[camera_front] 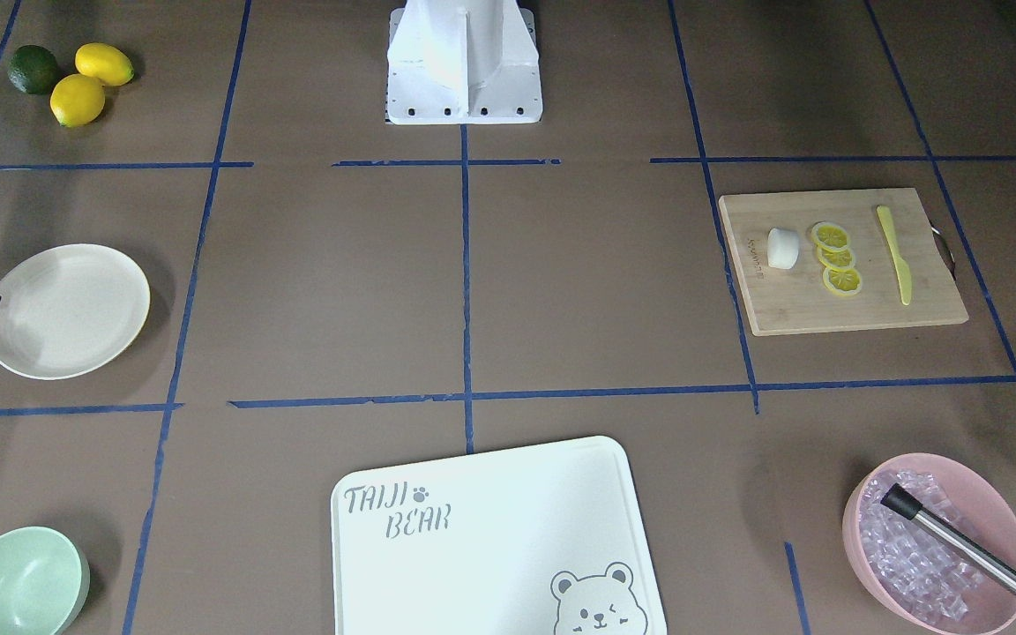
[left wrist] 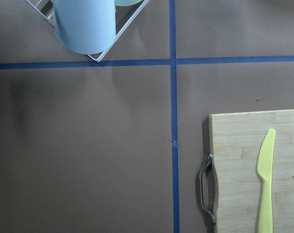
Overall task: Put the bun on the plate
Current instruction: 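Slide the white plate with the right gripper toward the table center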
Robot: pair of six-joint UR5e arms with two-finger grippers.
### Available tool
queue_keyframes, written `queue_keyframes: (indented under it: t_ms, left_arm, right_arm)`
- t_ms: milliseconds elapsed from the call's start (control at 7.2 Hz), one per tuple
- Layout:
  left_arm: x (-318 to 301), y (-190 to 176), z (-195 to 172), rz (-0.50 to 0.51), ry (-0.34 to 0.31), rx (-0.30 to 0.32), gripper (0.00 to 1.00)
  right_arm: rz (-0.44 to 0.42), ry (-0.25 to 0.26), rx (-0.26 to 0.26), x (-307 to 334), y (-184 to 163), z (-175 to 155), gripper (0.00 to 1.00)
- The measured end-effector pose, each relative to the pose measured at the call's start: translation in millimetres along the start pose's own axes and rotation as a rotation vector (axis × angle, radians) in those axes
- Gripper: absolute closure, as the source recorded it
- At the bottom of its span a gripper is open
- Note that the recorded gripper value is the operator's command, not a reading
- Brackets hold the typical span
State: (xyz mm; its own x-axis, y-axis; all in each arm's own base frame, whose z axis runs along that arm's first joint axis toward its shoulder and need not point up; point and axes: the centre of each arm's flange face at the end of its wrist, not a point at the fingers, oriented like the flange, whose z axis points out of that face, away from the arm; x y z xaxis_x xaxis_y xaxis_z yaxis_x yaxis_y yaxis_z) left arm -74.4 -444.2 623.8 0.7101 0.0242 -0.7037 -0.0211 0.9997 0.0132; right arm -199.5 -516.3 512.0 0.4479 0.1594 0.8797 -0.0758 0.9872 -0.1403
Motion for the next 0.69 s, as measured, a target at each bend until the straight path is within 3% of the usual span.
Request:
queue_keyframes:
  t_ms: [278, 694]
  left_arm:
    - [0, 0, 0, 0.001, 0.000, 0.000, 0.00]
    - [3, 0, -1, 0.007, 0.027, 0.004, 0.00]
  right_arm:
    - [0.029, -0.055, -0.036, -109, 5, 31, 1.00]
    - [0.050, -0.044, 0.001, -255, 66, 132, 1.00]
